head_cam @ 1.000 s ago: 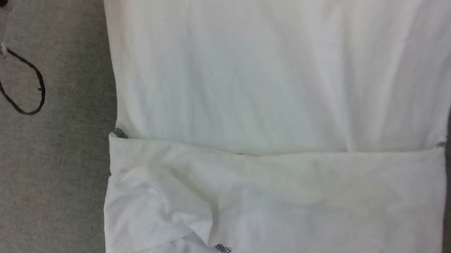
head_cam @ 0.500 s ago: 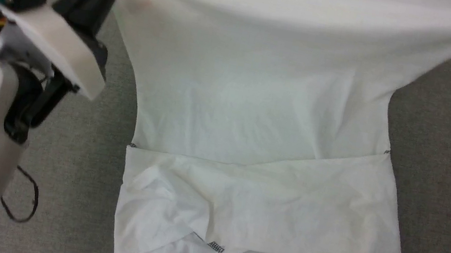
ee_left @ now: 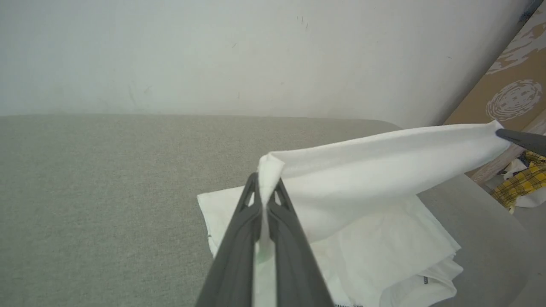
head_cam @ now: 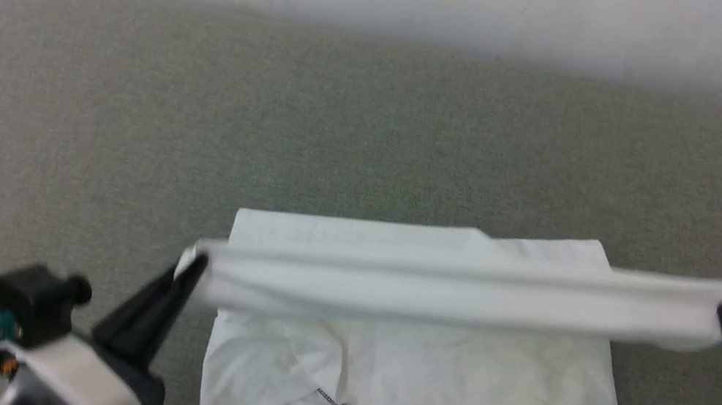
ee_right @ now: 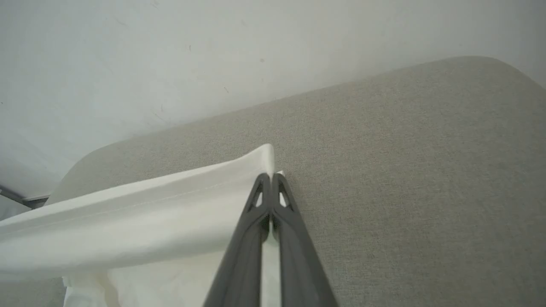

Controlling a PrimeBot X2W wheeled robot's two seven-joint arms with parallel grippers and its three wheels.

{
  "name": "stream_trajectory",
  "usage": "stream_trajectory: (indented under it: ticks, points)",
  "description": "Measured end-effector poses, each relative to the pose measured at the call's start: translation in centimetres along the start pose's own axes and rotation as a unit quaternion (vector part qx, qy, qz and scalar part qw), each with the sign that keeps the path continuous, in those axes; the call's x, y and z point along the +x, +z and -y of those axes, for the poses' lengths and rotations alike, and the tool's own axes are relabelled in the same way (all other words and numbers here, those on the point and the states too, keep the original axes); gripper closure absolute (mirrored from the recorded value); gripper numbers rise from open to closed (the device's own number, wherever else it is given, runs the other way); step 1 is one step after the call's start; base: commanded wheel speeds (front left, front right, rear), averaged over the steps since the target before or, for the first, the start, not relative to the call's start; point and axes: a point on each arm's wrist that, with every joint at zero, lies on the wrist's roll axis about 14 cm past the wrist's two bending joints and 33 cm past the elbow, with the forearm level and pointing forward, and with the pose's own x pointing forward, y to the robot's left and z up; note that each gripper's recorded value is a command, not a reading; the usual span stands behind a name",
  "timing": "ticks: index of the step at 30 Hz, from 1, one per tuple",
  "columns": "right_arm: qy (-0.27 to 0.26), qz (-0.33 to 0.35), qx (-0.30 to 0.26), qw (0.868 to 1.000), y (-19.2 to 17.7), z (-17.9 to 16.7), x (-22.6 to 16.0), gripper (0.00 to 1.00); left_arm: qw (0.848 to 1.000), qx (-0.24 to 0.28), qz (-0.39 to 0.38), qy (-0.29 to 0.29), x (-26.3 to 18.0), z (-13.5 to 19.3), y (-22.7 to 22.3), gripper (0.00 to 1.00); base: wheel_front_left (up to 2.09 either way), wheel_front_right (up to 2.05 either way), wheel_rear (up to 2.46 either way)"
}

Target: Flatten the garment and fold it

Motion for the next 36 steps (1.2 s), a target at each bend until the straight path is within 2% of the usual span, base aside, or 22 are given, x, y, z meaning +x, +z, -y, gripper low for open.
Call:
stream_trajectory:
  ticks: [5, 10, 18, 23, 24, 25, 26, 27, 28, 33, 36]
  points:
    - [-0.013, -0.043, 0.031, 0.999, -3.5, 1.2, -2.8, 1.0, 0.997, -0.061, -0.039, 0.038, -3.7, 0.4, -3.8, 1.0, 0.0, 0.0, 0.0]
    - [-0.035, -0.087, 0.06, 0.994, -7.5, 2.7, -4.8, 1.0, 0.99, -0.1, -0.079, 0.059, -5.7, 0.9, -7.0, 1.0, 0.0, 0.0, 0.0]
    - [-0.033, -0.116, 0.051, 0.991, -10.8, 2.0, -5.2, 1.0, 0.979, -0.136, -0.123, 0.086, -6.6, 1.0, -11.1, 1.0, 0.0, 0.0, 0.0]
    - [-0.029, -0.132, 0.046, 0.99, -12.2, 1.6, -4.7, 1.0, 0.973, -0.136, -0.167, 0.084, -6.5, 1.1, -13.4, 1.0, 0.0, 0.0, 0.0]
    - [-0.028, -0.134, 0.044, 0.99, -12.4, 1.5, -4.5, 0.93, 0.973, -0.136, -0.167, 0.082, -6.2, 1.1, -13.5, 0.91, 0.0, 0.0, 0.0]
    - [-0.025, -0.134, 0.044, 0.99, -12.5, 1.3, -4.3, 0.58, 0.973, -0.135, -0.167, 0.082, -6.0, 1.0, -13.5, 0.77, 0.0, 0.0, 0.0]
    - [-0.023, -0.132, 0.042, 0.99, -12.4, 1.2, -4.0, 0.0, 0.974, -0.134, -0.165, 0.083, -5.8, 0.8, -13.4, 0.51, 0.0, 0.0, 0.0]
    - [-0.021, -0.13, 0.041, 0.99, -12.4, 1.0, -3.8, 0.0, 0.974, -0.133, -0.164, 0.083, -5.5, 0.7, -13.3, 0.18, 0.0, 0.0, 0.0]
    - [-0.02, -0.131, 0.041, 0.99, -12.4, 0.9, -3.7, 0.0, 0.974, -0.133, -0.162, 0.083, -5.4, 0.7, -13.2, 0.0, 0.0, 0.0, 0.0]
    - [-0.014, -0.115, 0.037, 0.993, -11.3, 0.6, -3.3, 0.0, 0.969, -0.189, -0.13, 0.087, -4.4, 1.1, -11.9, 0.0, 0.0, 0.0, 0.0]
    - [-0.016, -0.086, 0.028, 0.996, -9.1, 0.8, -3.1, 0.0, 0.973, -0.186, -0.088, 0.101, -3.9, -0.2, -9.7, 0.0, 0.0, 0.0, 0.0]
